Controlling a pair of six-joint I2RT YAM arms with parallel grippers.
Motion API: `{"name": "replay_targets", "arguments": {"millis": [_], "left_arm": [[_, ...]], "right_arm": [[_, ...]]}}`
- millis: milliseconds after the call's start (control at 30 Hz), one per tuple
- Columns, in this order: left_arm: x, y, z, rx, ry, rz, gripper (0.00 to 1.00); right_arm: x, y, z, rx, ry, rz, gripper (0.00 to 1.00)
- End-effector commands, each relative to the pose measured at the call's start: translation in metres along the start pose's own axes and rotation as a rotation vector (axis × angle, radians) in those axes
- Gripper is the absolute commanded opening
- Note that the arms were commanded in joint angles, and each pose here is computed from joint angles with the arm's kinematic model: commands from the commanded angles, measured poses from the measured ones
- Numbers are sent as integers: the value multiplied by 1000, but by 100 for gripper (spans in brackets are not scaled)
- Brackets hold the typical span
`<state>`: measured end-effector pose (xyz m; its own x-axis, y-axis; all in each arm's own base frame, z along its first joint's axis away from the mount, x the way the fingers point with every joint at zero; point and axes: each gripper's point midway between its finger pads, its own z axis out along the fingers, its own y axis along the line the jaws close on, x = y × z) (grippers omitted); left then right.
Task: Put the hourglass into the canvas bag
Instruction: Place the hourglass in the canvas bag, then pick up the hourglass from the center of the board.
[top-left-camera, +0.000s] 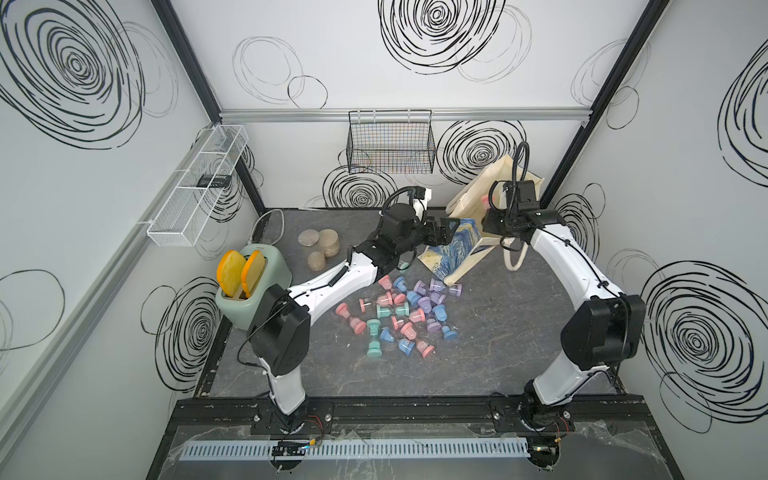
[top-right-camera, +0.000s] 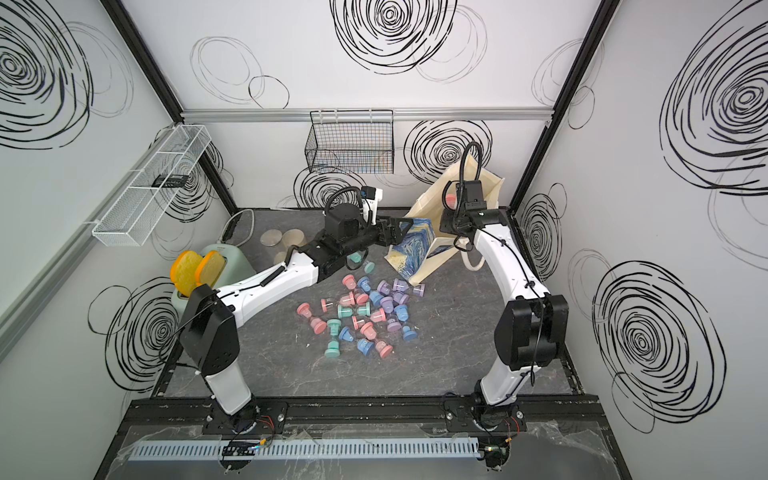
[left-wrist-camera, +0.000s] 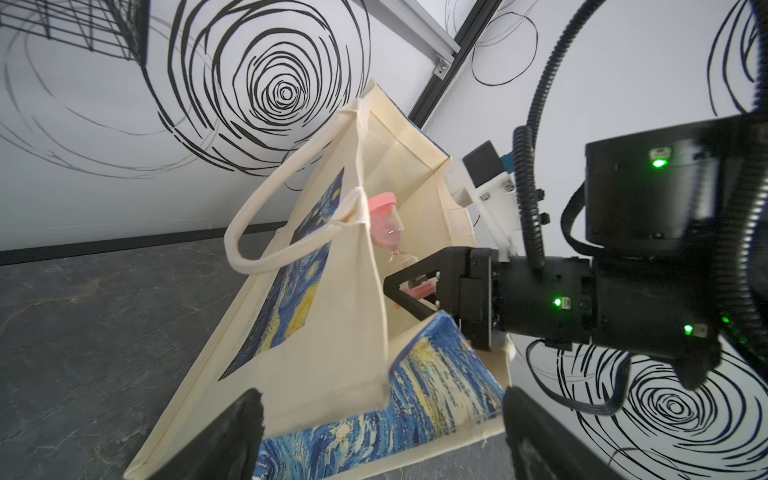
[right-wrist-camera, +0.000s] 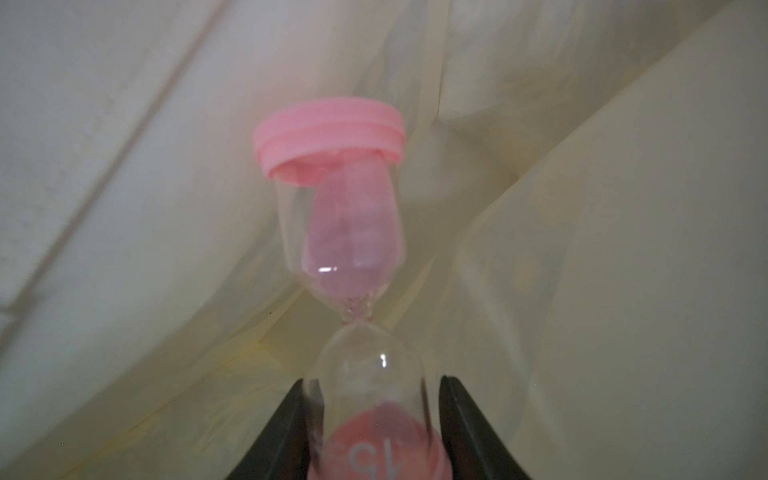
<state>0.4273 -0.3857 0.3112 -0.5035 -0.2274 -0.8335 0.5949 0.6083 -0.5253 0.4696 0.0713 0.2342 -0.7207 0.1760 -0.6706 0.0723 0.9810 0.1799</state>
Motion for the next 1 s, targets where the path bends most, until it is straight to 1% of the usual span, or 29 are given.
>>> {"name": "replay_targets", "arguments": {"millis": [0,200,267,367,433,500,533,600,700,833,967], "left_arm": [[-14,-8,9,38,-44,30,90],[-11,0,15,25,-37,15,83],[-9,7,15,14,-38,4,80],[-9,15,16,12,-29,-22,76],[-8,18,16,5,-26,-28,73],[-7,17,16,7,-28,-27,72],[-7,17,17,14,-27,-26,72],[-6,18,17,8,-21,-25,72],[-7,19,16,3,-24,-25,71],[-7,18,17,6,-23,-27,72],[-9,17,15,10,-24,-29,73]], "right_arm": [[6,8,11,-31,42,-6,38],[16,15,38,-52,82,12,46],[19,14,46,-36,99,9,49],[24,9,53,-17,138,8,53],[28,8,57,-13,167,15,58],[32,7,63,-10,187,27,59],[34,8,64,-14,194,28,60],[35,7,64,-13,196,27,65],[28,6,56,-1,169,25,72],[19,11,45,-22,141,26,78],[6,16,29,-45,100,20,81]]}}
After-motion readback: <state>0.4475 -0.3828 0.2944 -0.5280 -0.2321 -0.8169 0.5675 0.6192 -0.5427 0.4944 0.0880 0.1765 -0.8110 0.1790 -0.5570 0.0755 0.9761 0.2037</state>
